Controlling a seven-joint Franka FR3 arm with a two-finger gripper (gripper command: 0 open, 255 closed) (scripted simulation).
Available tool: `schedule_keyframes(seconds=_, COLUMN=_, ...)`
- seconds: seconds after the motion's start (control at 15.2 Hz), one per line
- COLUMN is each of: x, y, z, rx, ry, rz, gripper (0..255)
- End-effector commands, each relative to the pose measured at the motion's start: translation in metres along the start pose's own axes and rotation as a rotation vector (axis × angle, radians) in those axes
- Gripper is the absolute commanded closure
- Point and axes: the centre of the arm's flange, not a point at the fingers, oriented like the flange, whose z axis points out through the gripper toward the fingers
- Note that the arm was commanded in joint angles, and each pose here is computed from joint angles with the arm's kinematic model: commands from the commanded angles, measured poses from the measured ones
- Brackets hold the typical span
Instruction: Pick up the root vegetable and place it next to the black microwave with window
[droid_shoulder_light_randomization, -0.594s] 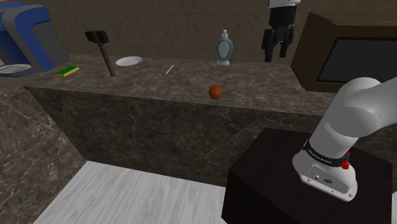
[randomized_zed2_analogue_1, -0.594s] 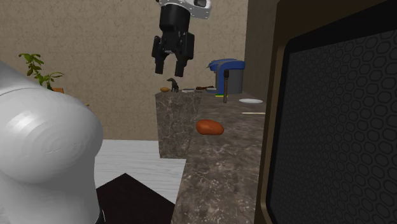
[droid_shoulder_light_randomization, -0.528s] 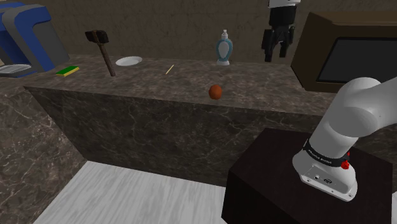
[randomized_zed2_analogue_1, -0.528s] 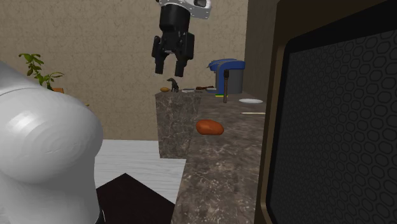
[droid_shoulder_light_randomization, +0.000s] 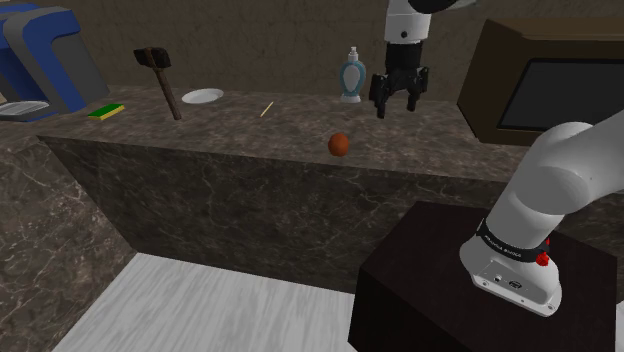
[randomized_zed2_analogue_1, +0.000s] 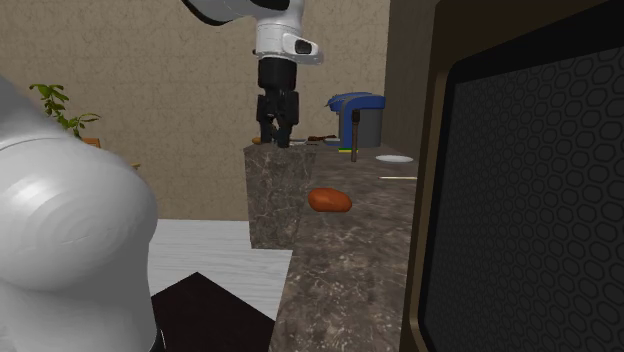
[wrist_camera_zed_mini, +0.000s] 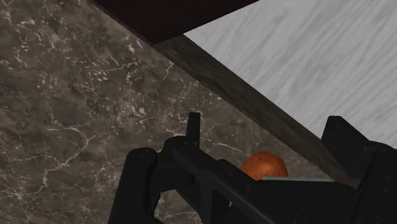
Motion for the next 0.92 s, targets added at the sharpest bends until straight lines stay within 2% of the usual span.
schedule_keyframes(seconds=0.0, x=0.011, y=-0.017, z=0.013, rx=-0.007, ry=0.026, rz=0.075, gripper=0)
schedule_keyframes(seconds=0.86, x=0.127, y=-0.094, z=0.100, rx=-0.067, ry=0.173, rz=0.531, gripper=0)
